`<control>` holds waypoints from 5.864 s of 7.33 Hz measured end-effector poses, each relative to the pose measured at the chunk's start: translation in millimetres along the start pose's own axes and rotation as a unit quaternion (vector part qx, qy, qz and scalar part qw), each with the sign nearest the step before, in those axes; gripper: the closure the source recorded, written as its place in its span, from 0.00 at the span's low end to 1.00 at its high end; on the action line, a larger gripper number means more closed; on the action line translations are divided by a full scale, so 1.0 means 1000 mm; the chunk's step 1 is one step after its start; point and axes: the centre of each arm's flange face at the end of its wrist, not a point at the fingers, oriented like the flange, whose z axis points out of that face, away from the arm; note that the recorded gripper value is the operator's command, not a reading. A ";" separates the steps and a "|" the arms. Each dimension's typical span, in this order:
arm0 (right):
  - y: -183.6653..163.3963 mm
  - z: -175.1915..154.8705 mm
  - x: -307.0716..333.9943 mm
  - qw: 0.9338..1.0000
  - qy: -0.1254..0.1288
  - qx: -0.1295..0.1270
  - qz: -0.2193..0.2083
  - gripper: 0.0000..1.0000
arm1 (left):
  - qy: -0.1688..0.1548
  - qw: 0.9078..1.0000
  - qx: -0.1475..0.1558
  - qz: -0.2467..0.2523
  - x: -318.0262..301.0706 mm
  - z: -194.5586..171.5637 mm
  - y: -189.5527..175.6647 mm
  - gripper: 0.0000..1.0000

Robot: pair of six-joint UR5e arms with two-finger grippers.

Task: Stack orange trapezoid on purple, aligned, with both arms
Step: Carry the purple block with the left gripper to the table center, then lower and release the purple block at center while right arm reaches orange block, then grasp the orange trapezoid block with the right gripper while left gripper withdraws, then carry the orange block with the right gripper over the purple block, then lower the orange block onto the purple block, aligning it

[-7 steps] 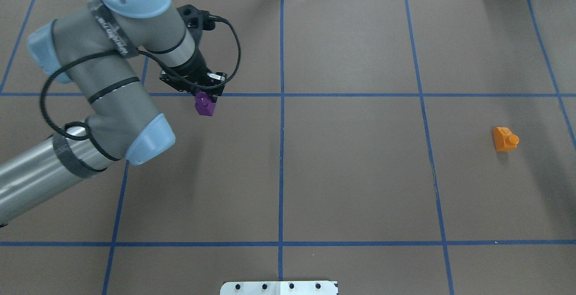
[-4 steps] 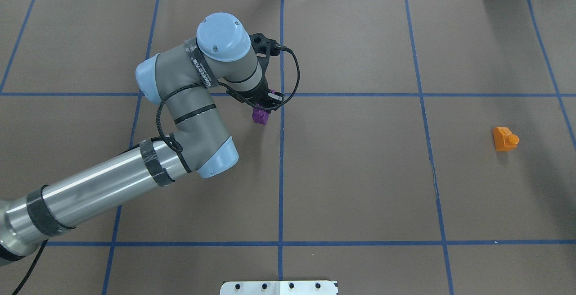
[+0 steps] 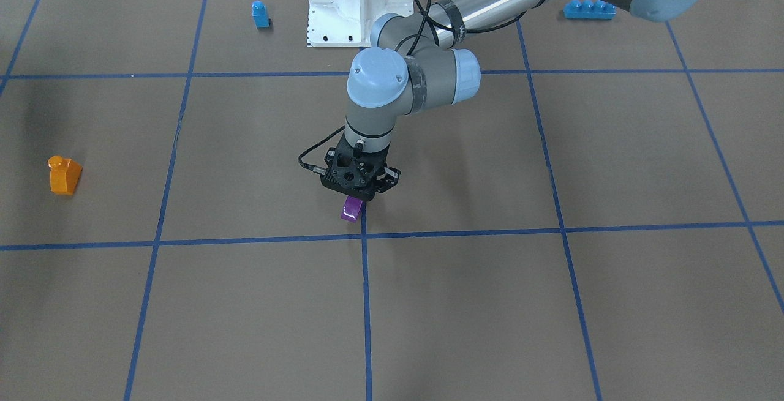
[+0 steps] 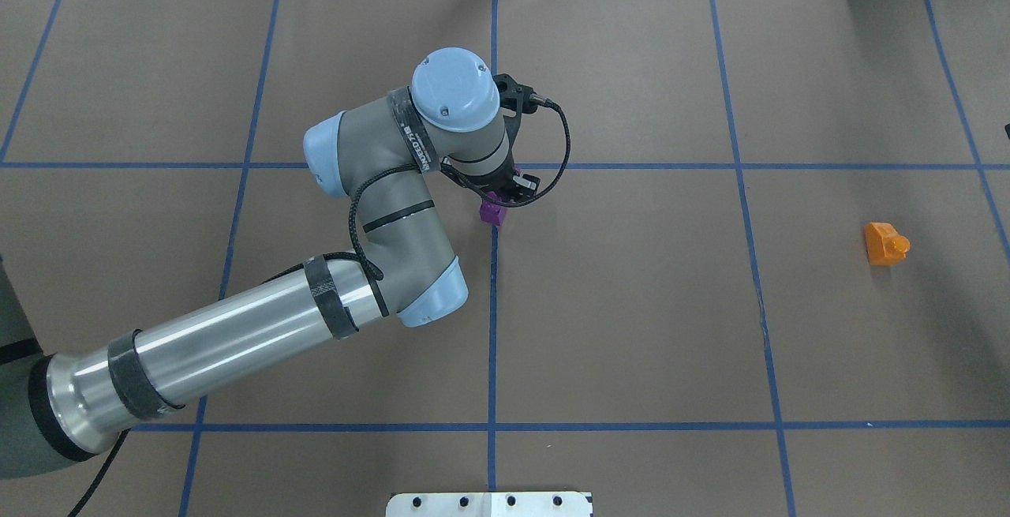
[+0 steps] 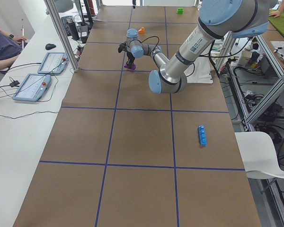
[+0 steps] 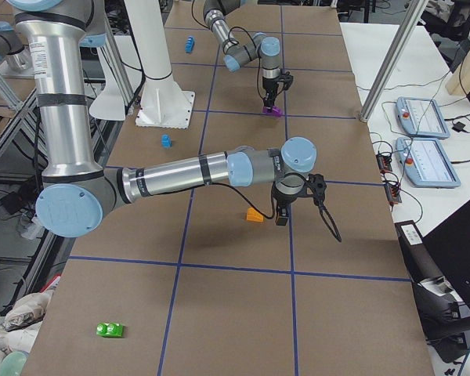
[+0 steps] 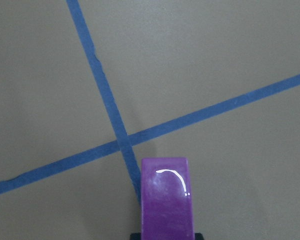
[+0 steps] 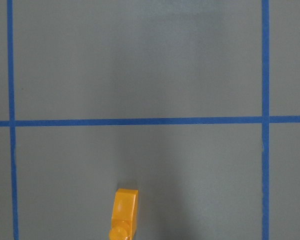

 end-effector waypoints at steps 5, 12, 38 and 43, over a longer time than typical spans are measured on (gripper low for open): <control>-0.004 -0.005 -0.009 1.000 -0.002 0.005 -0.003 0.00 | -0.019 0.996 0.004 0.082 -0.001 0.007 0.000 0.00; 0.033 0.104 -0.098 0.997 0.027 0.074 -0.013 0.00 | -0.001 1.000 0.012 0.012 -0.037 -0.060 -0.040 0.00; -0.022 0.112 -0.558 0.973 -0.017 0.022 0.230 1.00 | -0.080 0.995 -0.042 -0.039 -0.417 -0.178 0.098 0.00; 0.039 0.174 -0.624 0.934 0.017 0.023 0.357 1.00 | -0.085 0.995 -0.050 -0.032 -0.439 -0.177 0.108 0.00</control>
